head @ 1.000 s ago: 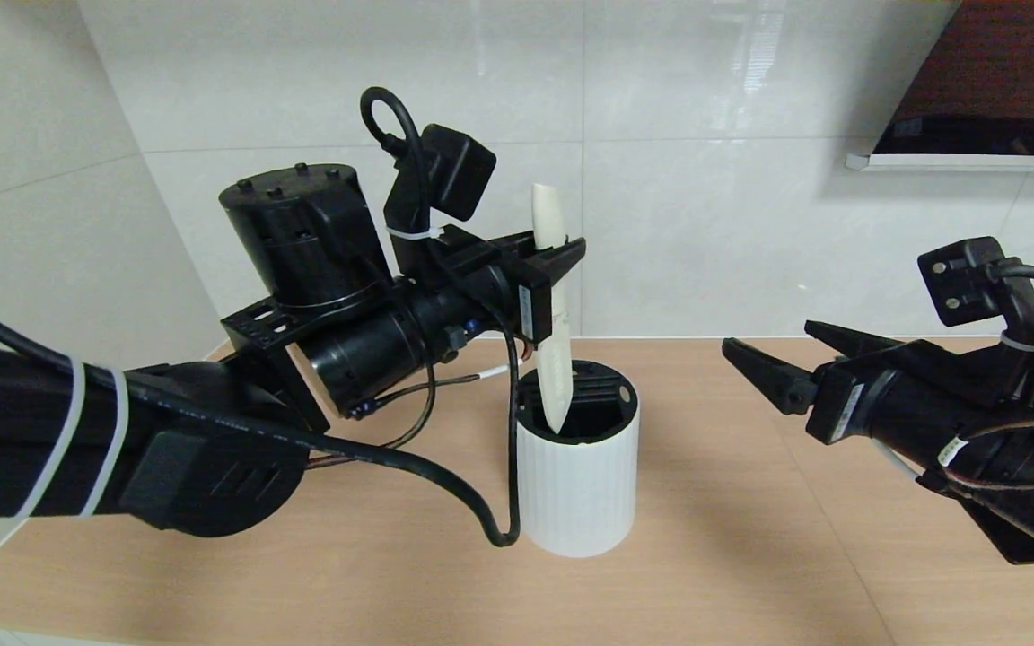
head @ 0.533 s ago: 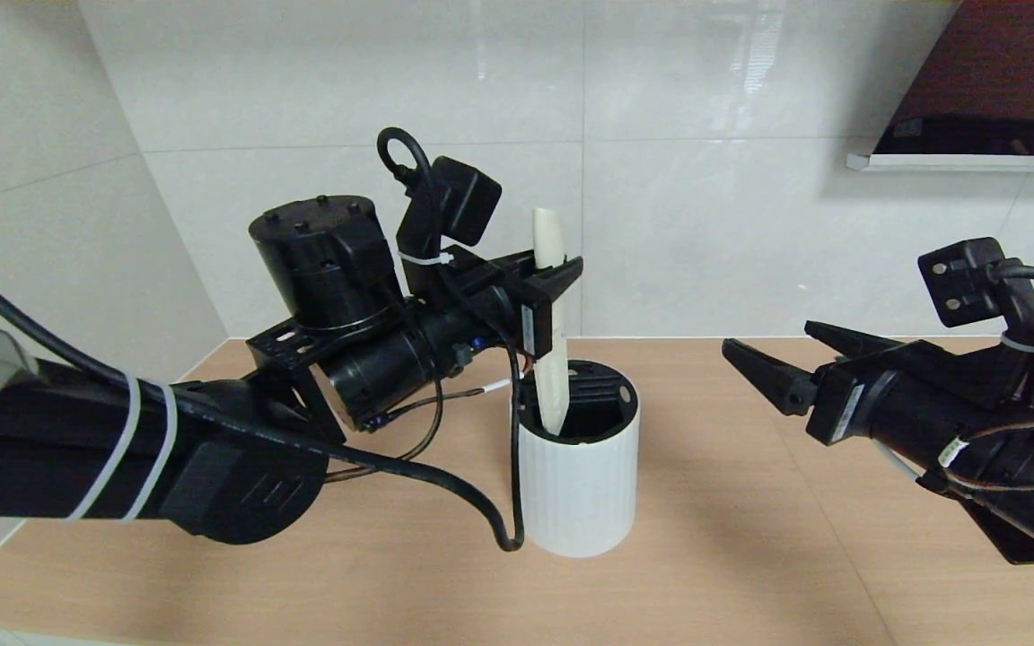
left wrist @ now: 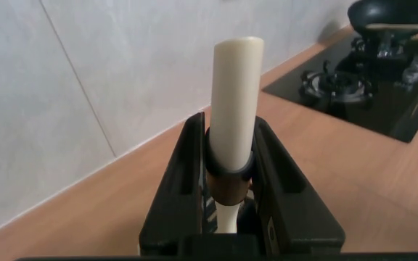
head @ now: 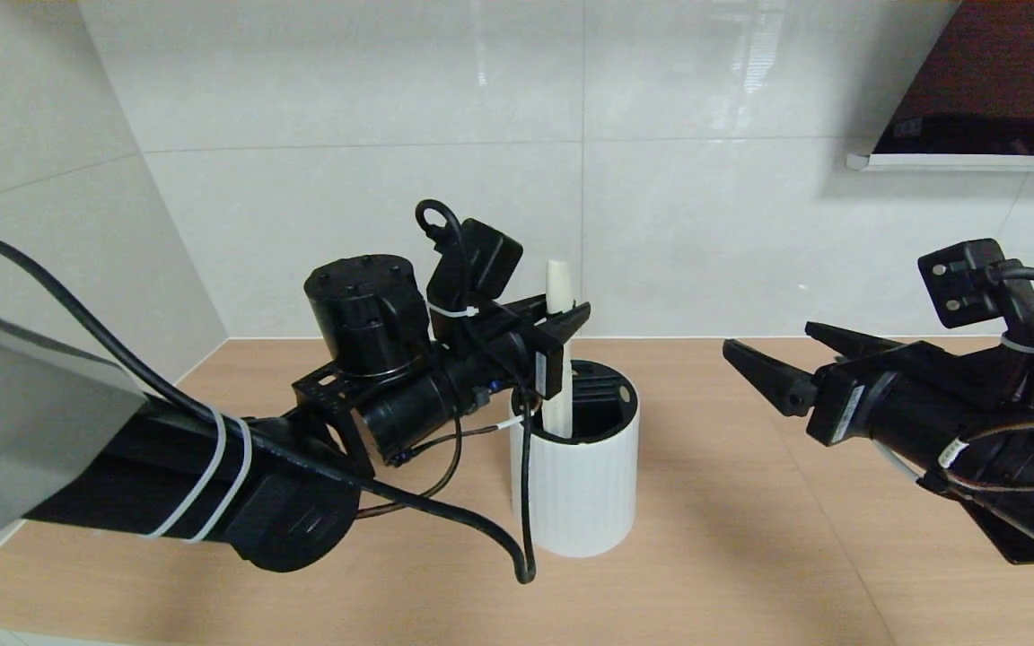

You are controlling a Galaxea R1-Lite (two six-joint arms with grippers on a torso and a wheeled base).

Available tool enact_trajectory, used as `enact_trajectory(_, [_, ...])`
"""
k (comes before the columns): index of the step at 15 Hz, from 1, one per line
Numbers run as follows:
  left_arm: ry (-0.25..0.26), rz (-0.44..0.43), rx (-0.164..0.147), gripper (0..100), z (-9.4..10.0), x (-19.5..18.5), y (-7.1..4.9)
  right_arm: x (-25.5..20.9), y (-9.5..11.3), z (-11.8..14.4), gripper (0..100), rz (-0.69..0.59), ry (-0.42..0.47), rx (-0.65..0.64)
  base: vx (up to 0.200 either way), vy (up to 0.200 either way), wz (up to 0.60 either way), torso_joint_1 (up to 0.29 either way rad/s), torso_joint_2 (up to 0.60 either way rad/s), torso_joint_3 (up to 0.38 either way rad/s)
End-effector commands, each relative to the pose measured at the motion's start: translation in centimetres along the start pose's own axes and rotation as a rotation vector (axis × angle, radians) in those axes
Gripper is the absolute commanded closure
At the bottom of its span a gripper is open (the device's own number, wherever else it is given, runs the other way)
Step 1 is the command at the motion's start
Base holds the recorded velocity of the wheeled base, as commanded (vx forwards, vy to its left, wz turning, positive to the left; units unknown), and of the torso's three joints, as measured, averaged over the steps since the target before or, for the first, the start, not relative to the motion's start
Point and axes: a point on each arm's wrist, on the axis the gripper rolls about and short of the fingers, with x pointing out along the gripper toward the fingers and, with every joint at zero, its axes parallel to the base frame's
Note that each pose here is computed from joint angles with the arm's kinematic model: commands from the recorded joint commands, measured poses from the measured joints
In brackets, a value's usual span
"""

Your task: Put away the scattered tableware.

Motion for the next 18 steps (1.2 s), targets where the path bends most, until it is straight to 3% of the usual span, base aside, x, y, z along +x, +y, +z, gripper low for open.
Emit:
enact_trajectory(1, [0.03,-0.002,-0.004,100,-1.0,0.1,0.0,0.0,0.0,0.0,0,0.001,0.001,0.0,0.0,0.0,0.0,0.0,0.0,0.0])
enact_trajectory(13, [0.142,0.007,-0.021,100,-5.4,1.4,-0.2,-0.1,0.0,0.0,0,0.001,0.0,0.0,0.0,0.0,0.0,0.0,0.0,0.0])
enact_trajectory(18, [0.149,0.006,-0.022,100,-5.8,1.7,-0.1,-0.1,0.0,0.0,0,0.001,-0.002,0.0,0.0,0.0,0.0,0.0,0.0,0.0])
